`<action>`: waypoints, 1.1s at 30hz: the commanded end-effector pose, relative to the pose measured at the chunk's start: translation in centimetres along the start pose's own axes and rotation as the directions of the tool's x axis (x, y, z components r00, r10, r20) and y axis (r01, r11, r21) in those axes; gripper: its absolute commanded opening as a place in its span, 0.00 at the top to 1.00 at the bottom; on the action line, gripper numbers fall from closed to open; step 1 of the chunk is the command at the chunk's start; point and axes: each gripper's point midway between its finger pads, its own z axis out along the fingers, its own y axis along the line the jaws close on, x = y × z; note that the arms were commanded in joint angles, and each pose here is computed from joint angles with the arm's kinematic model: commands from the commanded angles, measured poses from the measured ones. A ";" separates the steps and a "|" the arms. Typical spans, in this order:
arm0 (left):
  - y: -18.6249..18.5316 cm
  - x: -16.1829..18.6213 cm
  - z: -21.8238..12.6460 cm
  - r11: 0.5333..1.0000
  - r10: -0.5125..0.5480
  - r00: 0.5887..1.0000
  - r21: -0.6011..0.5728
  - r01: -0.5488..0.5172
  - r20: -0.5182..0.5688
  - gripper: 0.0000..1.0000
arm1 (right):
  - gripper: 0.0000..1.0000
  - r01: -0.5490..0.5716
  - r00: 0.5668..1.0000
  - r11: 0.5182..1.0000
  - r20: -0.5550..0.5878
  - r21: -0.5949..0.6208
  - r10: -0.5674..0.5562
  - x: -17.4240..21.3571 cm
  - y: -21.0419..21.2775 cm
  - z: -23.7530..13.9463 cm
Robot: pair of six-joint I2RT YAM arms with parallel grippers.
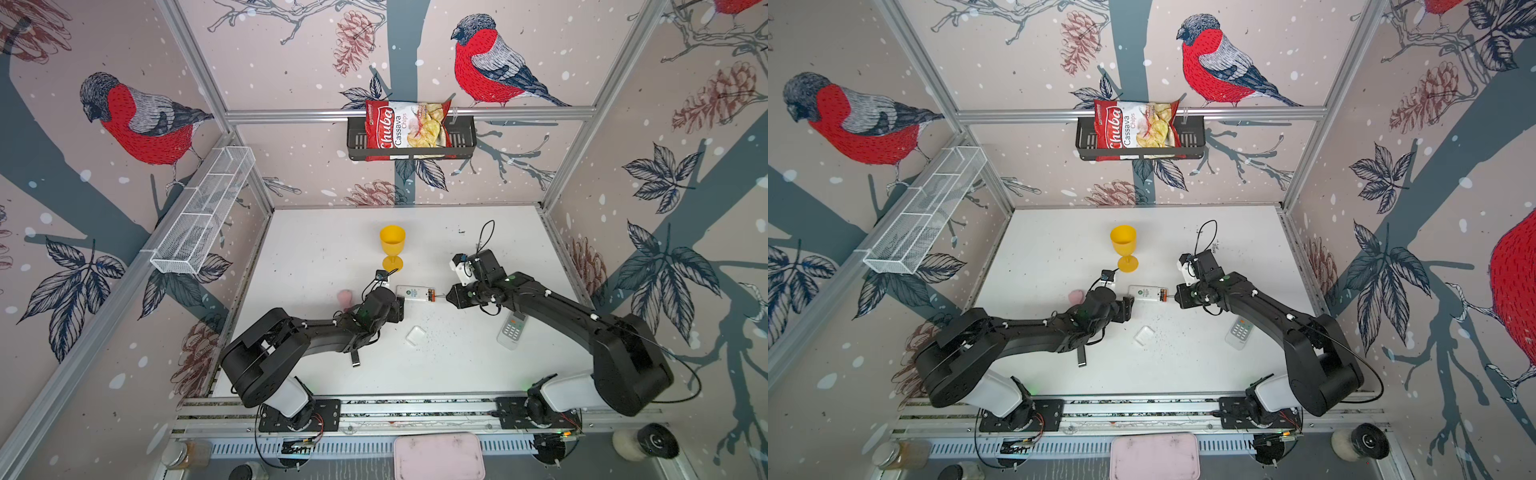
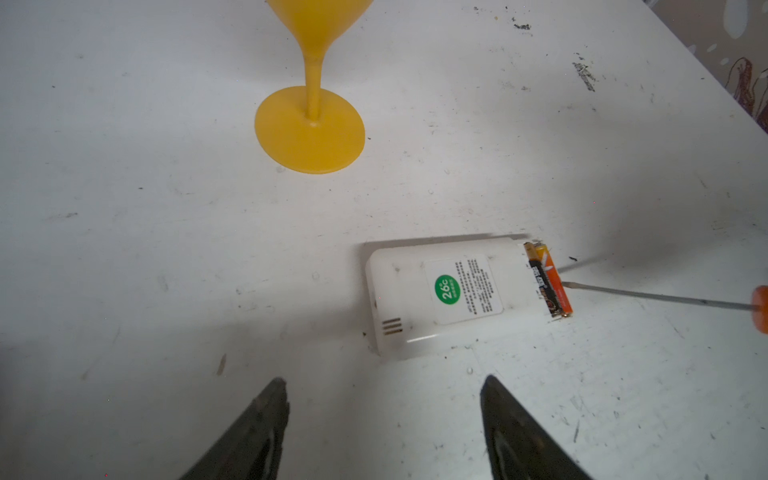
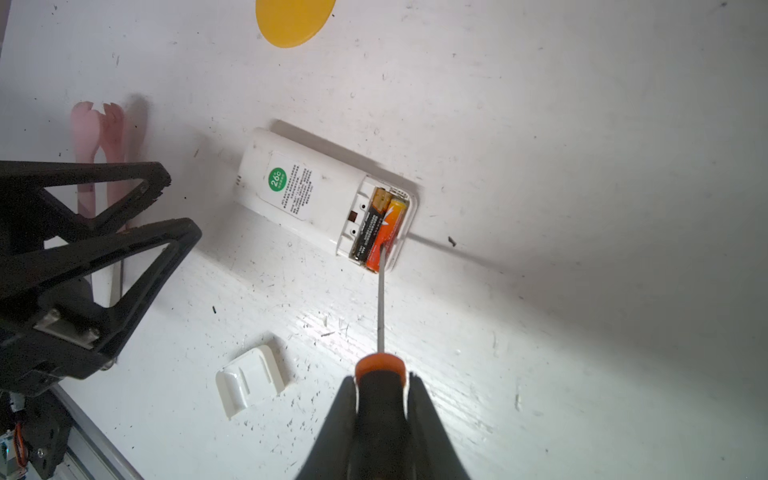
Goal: Unload the batteries from the remote control
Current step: 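Pry the orange battery out of the remote with the screwdriver tip in the right gripper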
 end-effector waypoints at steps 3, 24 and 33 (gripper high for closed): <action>-1.0 -0.5 0.8 0.999 -0.026 1.000 0.046 0.025 0.018 0.27 | 1.00 0.030 1.000 0.999 -0.011 0.046 -0.029 -0.2 -0.5 0.3; -1.7 -0.2 3.3 0.997 -0.032 0.999 0.063 0.033 -0.013 0.30 | 1.00 0.084 0.996 0.992 -0.024 0.093 -0.083 -0.3 -0.4 0.0; -1.8 0.1 4.2 0.997 -0.034 0.999 0.064 0.035 -0.023 0.31 | 1.00 0.105 0.994 0.991 -0.032 0.078 -0.103 -0.1 0.2 0.4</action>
